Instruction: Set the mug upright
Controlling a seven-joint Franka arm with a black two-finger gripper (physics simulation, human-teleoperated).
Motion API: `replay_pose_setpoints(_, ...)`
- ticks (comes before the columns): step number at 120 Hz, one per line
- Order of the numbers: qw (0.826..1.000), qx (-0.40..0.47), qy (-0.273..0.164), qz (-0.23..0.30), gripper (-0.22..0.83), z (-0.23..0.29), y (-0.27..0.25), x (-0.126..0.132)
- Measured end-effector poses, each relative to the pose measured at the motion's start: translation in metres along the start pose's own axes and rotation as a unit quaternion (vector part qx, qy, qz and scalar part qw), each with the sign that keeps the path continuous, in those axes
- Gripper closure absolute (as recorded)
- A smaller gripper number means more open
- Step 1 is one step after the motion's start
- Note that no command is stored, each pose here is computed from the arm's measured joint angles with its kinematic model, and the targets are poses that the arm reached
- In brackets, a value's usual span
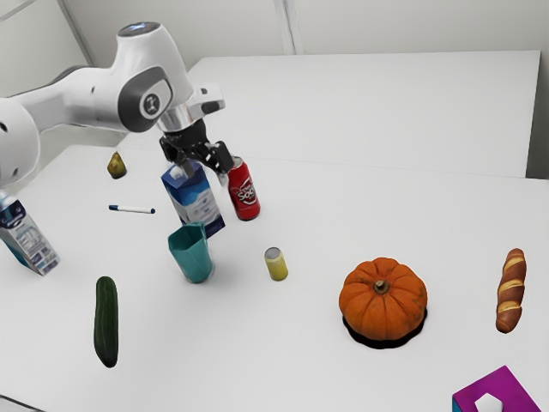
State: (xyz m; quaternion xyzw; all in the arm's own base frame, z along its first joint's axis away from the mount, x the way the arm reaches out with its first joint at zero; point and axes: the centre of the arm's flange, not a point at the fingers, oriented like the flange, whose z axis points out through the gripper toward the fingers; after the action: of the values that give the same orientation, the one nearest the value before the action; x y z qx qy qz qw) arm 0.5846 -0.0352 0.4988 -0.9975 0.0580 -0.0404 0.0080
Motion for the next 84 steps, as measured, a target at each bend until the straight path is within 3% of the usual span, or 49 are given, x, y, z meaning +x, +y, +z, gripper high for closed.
replay_pose_setpoints(33, 0.999, -0.014, 0.026, -0.016, 0.01, -0.095, -0.021, 0.05)
replay_pose_setpoints(84, 0.999, -0.019, -0.025, -0.017, 0.0, -0.101, -0.022, 0.041)
